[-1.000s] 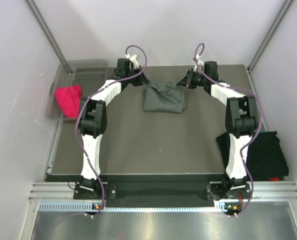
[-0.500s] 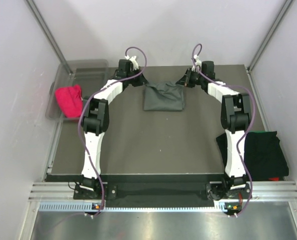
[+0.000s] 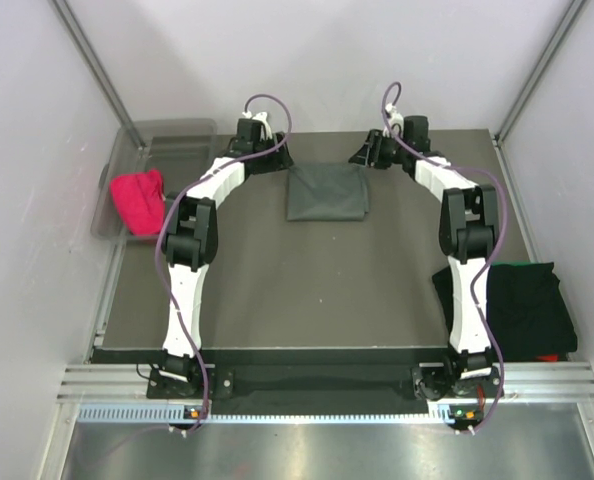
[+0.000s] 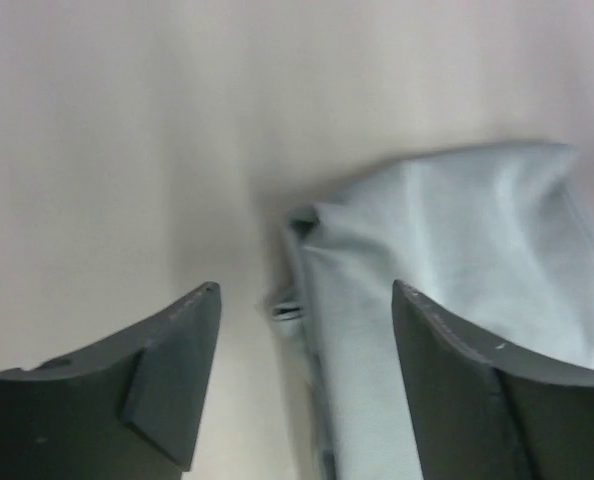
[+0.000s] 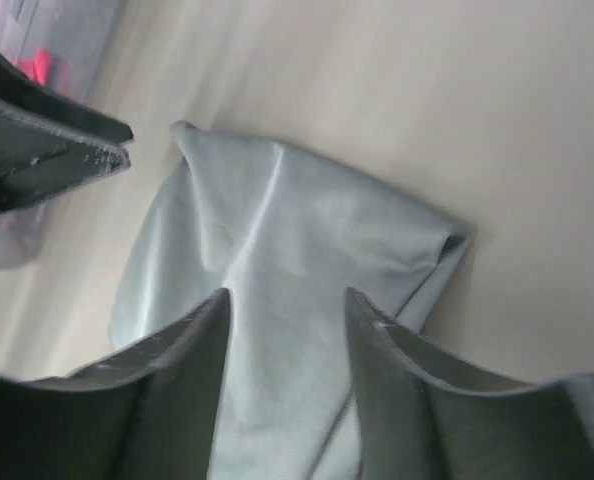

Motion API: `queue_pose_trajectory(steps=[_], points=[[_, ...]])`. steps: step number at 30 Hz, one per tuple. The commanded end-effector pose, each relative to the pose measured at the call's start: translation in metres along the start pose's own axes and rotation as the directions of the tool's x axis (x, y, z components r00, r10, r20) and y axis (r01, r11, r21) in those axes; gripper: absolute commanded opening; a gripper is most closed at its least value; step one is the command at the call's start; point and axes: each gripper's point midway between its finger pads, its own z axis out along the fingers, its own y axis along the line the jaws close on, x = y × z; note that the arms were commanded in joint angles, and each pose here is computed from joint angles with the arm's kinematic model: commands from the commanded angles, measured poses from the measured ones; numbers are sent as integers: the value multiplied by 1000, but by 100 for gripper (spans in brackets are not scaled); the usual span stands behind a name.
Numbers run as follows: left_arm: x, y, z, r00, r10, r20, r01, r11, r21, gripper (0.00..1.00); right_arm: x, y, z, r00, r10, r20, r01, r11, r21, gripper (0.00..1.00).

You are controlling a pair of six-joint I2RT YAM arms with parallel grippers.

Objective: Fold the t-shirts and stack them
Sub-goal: Fold the tshirt

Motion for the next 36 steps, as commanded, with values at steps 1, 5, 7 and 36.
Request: queue_pose_trajectory(steps=[1,5,7,36], points=[[-73,-20,-51,982,99,160,-83,991,-108,75,-50,19,-26,984,-172,55,173,985,-16,52],[-75,-58,-76,978,131,163,-139,989,41,73,-45,4,-58,988,-152,18,152,988,19,59],[-62,-83,-78,985,119,123,-142,970,198,71,-38,-5,-65,987,-159,-7,160,987,29,61],[68,-75,-33,964,-146,-220,226,888,401,55,67,-24,-16,953,195,-230,-230,964,-134,81]])
